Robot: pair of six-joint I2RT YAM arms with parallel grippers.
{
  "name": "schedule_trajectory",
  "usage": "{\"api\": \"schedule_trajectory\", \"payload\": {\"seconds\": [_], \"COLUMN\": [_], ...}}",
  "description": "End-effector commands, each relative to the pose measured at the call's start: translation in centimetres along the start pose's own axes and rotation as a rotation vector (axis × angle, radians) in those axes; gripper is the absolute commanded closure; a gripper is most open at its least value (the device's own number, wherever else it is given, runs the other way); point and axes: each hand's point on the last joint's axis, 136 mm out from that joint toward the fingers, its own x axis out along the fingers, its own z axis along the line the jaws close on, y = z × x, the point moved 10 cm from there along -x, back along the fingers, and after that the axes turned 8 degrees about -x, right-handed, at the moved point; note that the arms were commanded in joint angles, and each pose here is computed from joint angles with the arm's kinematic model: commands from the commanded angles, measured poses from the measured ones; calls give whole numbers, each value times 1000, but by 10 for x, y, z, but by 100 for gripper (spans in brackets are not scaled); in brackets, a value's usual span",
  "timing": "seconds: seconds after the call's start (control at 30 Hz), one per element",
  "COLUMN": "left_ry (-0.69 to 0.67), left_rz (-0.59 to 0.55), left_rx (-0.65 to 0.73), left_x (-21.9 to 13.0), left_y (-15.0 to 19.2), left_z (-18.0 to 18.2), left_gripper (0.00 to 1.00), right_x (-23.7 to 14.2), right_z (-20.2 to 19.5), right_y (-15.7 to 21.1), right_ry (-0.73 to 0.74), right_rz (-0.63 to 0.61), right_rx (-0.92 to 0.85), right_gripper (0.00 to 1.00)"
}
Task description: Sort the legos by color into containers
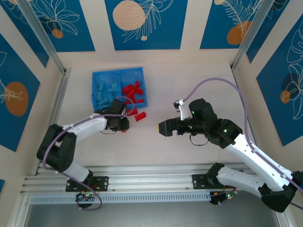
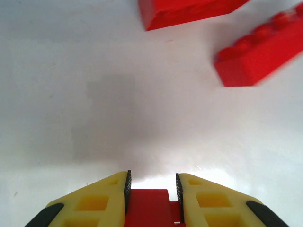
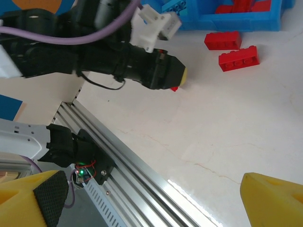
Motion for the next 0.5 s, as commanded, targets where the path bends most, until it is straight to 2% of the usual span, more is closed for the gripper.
{"api": "schedule_trajectory", "payload": {"seconds": [0.0,0.1,0.2,0.27,0.47], "left_ry": [68,68,-12,-54,-105], "left_rz": [-139,-280,-412,-445,-388], "left_rx": [63,101,162,182,127], "left_x": [-61,-94,-101,-90,-27], "left_y": [-17,-45,-81,-107,-175], "left_z": [-30,-48,-65,-74,-80], "left_gripper": [91,92,96,96,94], "right_x": [-1,3,4,3,-13], "right_z": [2,1,-2,-4,-4], "right_y": [-2,-3,-4,-4,1], "right_ry": [-28,-26,4,31,77], "right_rz": [2,-11,-25,-28,-49], "right_rx": [21,27,49,68,97], "right_gripper": [5,5,5,5,5]}}
